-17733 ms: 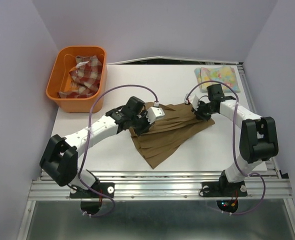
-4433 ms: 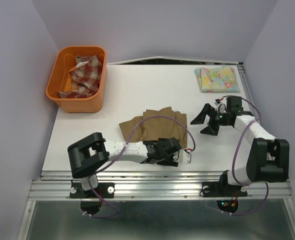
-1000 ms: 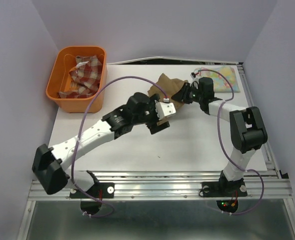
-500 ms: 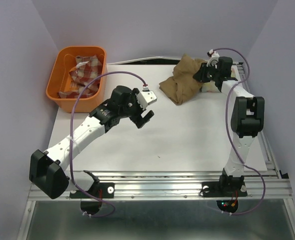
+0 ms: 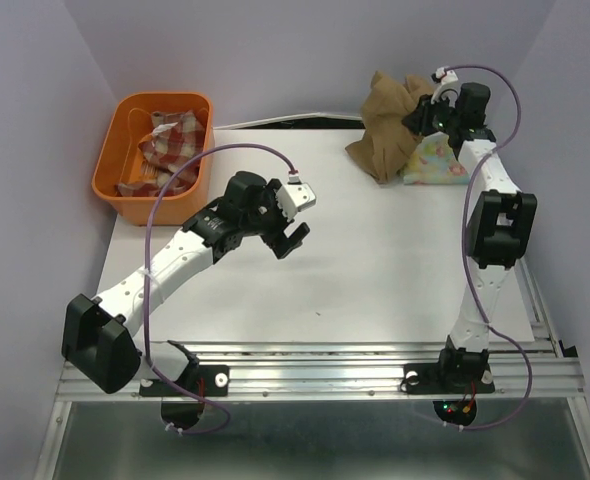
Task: Fold and stack the skirts
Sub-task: Neatly place the folded skirt to the corner
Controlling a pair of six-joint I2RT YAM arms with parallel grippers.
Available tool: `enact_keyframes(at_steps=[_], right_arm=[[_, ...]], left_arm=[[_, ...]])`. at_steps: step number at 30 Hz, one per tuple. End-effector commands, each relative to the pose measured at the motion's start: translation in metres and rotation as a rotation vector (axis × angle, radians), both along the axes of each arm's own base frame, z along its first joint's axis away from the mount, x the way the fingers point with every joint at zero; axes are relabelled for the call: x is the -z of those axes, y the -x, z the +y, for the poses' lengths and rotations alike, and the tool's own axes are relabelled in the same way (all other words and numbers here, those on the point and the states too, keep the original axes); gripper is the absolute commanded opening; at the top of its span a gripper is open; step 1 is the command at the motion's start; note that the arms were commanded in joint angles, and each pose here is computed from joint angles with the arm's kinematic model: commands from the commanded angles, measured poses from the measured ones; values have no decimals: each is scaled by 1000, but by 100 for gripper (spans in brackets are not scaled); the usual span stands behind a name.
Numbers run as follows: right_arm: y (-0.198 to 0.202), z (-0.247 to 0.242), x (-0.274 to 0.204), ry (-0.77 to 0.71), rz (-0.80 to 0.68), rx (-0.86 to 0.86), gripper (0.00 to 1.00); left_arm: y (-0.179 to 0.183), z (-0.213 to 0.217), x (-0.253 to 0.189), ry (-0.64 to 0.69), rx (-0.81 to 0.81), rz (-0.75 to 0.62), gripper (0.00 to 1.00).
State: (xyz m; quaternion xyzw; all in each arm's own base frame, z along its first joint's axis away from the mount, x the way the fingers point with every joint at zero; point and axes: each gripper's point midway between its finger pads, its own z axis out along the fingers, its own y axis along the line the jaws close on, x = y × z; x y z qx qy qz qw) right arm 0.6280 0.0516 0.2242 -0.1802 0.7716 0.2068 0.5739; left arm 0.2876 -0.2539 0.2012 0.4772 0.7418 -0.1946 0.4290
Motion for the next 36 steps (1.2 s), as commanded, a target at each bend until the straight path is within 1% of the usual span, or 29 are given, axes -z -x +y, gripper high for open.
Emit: enact_keyframes(at_steps=[1,4,5,8,12,13,14,17,18,19,20,21,24,26,28,29,30,31,32,33,34,35,36], right_arm=[[-6,-36,-58,10,-160,13,1],[-1,-43,-45,5,-130,10,1],[3,-58,-37,8,-115,24,1],[6,-80,-28,7,-99,48,1],[4,-112,-9,-43,-71,109,1],[3,-112,-2,-60,-64,116,1],[4,-121,22,-103,-10,152,1],[-1,-135,47,-221,29,225,1],[2,-134,74,-259,81,245,1],[3,-139,83,-306,105,277,1],[1,-147,88,-315,93,302,1],[3,-146,105,-331,125,309,1],[5,-152,116,-362,153,328,2],[9,-166,123,-377,172,373,3],[13,-173,130,-399,197,420,13],[16,-179,133,-407,207,440,21],[18,-180,137,-410,221,456,45],[20,-185,139,-401,231,493,58],[23,-185,143,-402,258,513,67],[24,-187,142,-400,261,526,79],[25,-189,132,-395,246,536,84],[28,-189,130,-393,245,543,94],[28,-190,122,-391,232,549,97]], left_arm=[[-1,0,-1,10,6,7,99],[-3,-2,1,8,5,14,99],[-3,-2,2,6,6,18,99],[-3,-2,5,-2,7,23,98],[-4,1,10,-22,0,34,98],[-4,1,12,-27,-1,37,99],[-5,2,13,-30,-3,40,99],[-5,5,18,-51,-7,54,99],[-5,7,19,-60,-14,59,98],[-5,8,22,-69,-14,70,98],[-5,9,24,-70,-17,79,98],[-5,10,25,-75,-18,86,99],[-8,10,27,-75,-26,100,99],[-11,10,26,-68,-32,109,98],[-14,10,28,-68,-41,116,98],[-15,10,28,-65,-45,118,99],[-17,9,25,-57,-49,120,99],[-20,10,26,-55,-57,128,98],[-20,10,25,-48,-57,134,99],[-22,9,22,-40,-63,137,99],[-24,10,21,-37,-68,141,98],[-24,11,19,-32,-67,144,98],[-25,10,15,-24,-69,137,99]])
